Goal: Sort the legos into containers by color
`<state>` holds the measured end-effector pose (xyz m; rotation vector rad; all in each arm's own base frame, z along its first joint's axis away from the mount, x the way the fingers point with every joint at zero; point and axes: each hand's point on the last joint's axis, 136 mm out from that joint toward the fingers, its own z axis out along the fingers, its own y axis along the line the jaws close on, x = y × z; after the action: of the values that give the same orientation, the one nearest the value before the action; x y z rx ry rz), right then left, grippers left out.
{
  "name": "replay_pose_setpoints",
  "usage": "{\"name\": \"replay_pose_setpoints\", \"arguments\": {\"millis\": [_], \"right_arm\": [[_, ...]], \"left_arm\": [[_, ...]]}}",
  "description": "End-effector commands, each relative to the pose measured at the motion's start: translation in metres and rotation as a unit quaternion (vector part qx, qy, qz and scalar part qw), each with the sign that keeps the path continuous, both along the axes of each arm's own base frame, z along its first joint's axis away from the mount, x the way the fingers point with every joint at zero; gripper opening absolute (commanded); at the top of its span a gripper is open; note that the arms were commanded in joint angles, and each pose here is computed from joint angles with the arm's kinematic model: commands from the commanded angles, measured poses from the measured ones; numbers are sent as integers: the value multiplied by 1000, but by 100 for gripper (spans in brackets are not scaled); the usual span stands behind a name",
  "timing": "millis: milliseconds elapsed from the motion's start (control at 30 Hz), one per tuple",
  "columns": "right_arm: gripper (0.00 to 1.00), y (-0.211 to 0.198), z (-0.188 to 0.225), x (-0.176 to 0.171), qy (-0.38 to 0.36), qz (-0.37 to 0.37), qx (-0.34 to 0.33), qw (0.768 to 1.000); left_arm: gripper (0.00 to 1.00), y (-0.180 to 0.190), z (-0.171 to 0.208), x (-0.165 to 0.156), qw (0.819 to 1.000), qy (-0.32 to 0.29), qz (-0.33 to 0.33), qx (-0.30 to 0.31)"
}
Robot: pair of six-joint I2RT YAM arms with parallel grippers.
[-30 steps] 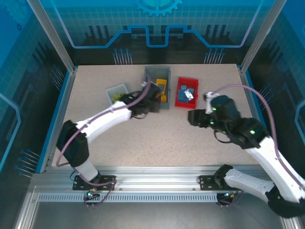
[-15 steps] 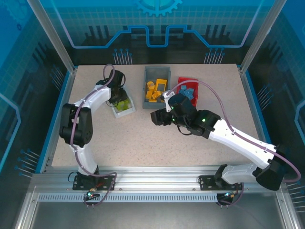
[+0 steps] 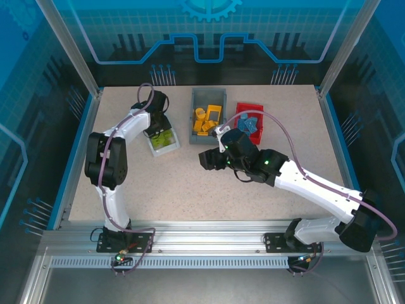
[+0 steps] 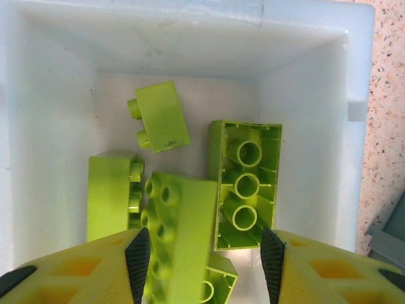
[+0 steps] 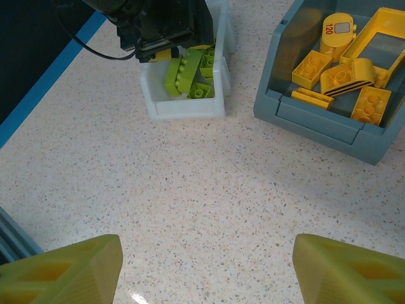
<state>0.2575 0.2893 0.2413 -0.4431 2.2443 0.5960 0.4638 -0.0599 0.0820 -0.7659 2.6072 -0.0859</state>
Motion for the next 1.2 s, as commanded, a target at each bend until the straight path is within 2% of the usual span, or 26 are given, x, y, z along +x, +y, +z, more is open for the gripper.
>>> {"name": "replay_pose_setpoints", "arguments": {"millis": [0, 167, 233, 267, 300, 367, 400, 433, 500, 567, 600, 633, 667, 733, 767, 833, 867, 933, 1067, 1167], "right_arm": [[73, 1, 6, -4, -7, 2, 11, 1000], [75, -22, 6, 7, -18, -44, 0, 999], [82, -56, 1, 21, -11, -110, -15, 994], [95, -78, -4, 27, -1, -147, -17, 989], [100, -102, -9, 32, 6, -183, -15, 983], [100, -155, -21, 36, 14, -265, -31, 964], [100, -183, -23, 35, 6, -307, -44, 951], [100, -202, -23, 33, -6, -336, -56, 940], [100, -243, -18, 25, -38, -404, -86, 910], [100, -278, -19, 13, -63, -483, -121, 865], [100, -283, -22, 18, -89, -483, -138, 860], [100, -276, -26, 30, -123, -451, -147, 872], [100, -267, -34, 41, -155, -402, -160, 888], [100, -268, -52, 46, -173, -381, -173, 892], [100, -270, -61, 50, -171, -376, -181, 893], [100, -272, -81, 59, -149, -363, -181, 902], [100, -272, -88, 64, -126, -352, -178, 910], [100, -268, -86, 79, -137, -340, -181, 912], [100, -268, -86, 105, -172, -333, -173, 911], [100, -272, -107, 117, -161, -325, -172, 916]], "left_arm": [[53, 6, 29, 1, 1000, -24, 13, 1], [48, 5, 73, -7, 996, -82, 12, -13], [49, 6, 95, -19, 994, -108, 12, -18], [50, 8, 104, -27, 993, -119, 11, -21], [52, 10, 113, -36, 991, -130, 8, -26], [60, 14, 125, -57, 988, -149, 1, -43], [74, 18, 127, -69, 986, -157, -2, -56], [97, 20, 127, -79, 984, -164, -8, -69], [99, 26, 125, -99, 979, -186, -24, -84], [99, 40, 118, -117, 979, -192, -15, -62], [99, 51, 110, -127, 982, -187, 1, -36], [99, 62, 103, -136, 983, -180, 21, -13], [99, 84, 97, -148, 982, -171, 72, 31], [99, 120, 87, -171, 968, -166, 156, 104], [99, 124, 84, -172, 966, -177, 141, 129], [99, 116, 81, -158, 960, -226, 68, 152], [99, 116, 77, -157, 956, -239, 62, 160], [99, 115, 69, -147, 947, -271, 49, 168], [99, 114, 50, -125, 942, -268, 15, 203], [99, 113, 32, -105, 940, -258, -12, 222]]}}
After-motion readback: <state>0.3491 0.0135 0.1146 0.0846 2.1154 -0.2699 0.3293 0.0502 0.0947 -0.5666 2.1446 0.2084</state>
